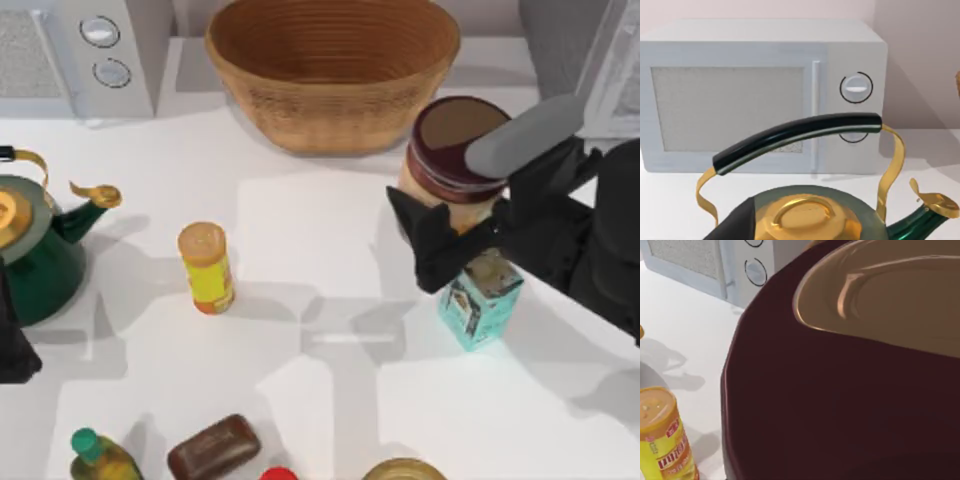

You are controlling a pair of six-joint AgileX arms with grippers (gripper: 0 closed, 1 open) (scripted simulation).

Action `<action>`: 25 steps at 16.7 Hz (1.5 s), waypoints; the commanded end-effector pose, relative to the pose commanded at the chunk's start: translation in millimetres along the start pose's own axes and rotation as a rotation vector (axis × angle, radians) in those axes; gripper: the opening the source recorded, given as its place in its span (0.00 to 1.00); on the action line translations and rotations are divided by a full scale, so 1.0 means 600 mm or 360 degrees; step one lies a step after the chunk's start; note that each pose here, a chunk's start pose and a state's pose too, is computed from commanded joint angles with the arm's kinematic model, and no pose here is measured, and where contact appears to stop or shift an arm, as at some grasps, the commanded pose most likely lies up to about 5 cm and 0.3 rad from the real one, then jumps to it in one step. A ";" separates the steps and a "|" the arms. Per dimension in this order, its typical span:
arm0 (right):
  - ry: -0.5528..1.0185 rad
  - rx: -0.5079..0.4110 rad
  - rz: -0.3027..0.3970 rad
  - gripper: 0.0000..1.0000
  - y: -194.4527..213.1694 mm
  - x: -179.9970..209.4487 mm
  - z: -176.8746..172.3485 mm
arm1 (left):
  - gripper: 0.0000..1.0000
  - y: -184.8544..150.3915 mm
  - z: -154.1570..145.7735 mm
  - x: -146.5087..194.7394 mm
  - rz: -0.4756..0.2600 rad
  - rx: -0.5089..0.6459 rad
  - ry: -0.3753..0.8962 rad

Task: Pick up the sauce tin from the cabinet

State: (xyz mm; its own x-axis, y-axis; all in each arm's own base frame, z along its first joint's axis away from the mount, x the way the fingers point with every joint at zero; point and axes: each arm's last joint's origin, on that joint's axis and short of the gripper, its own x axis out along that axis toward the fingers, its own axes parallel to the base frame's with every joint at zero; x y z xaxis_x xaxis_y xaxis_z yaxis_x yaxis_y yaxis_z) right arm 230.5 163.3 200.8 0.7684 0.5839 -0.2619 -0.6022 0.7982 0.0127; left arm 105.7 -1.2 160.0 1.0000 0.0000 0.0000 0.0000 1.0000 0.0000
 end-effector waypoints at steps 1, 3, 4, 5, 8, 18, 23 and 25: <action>0.0046 -0.0009 0.0046 0.00 0.012 0.019 -0.012 | 1.00 0.000 0.000 0.000 0.0000 0.0000 0.0000; 0.0130 -0.0026 0.0123 0.00 0.033 0.047 -0.037 | 1.00 0.000 0.000 0.000 0.0000 0.0000 0.0000; 0.0162 -0.0033 0.0151 0.00 0.042 0.056 -0.048 | 1.00 0.000 0.000 0.000 0.0000 0.0000 0.0000; 0.0187 -0.0039 0.0173 0.00 0.048 0.063 -0.056 | 1.00 0.000 0.000 0.000 0.0000 0.0000 0.0000; 0.0207 -0.0044 0.0191 0.00 0.053 0.068 -0.063 | 1.00 0.000 0.000 0.000 0.0000 0.0000 0.0000; 0.0218 -0.0043 0.0192 0.00 0.060 0.121 -0.089 | 1.00 0.000 0.000 0.000 0.0000 0.0000 0.0000; 0.0210 -0.0044 0.0192 0.00 0.064 0.162 -0.113 | 1.00 0.000 0.000 0.000 0.0000 0.0000 0.0000; 0.0207 -0.0044 0.0191 0.00 0.064 0.164 -0.113 | 1.00 0.000 0.000 0.000 0.0000 0.0000 0.0000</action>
State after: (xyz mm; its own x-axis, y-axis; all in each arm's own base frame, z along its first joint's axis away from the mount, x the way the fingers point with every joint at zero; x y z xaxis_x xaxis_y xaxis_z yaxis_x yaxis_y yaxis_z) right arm 268.1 241.3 110.2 0.6573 0.6492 -0.3828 -0.6949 0.7186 0.0253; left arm 105.7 -1.2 160.0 1.0000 0.0000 0.0000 0.0000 1.0000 0.0000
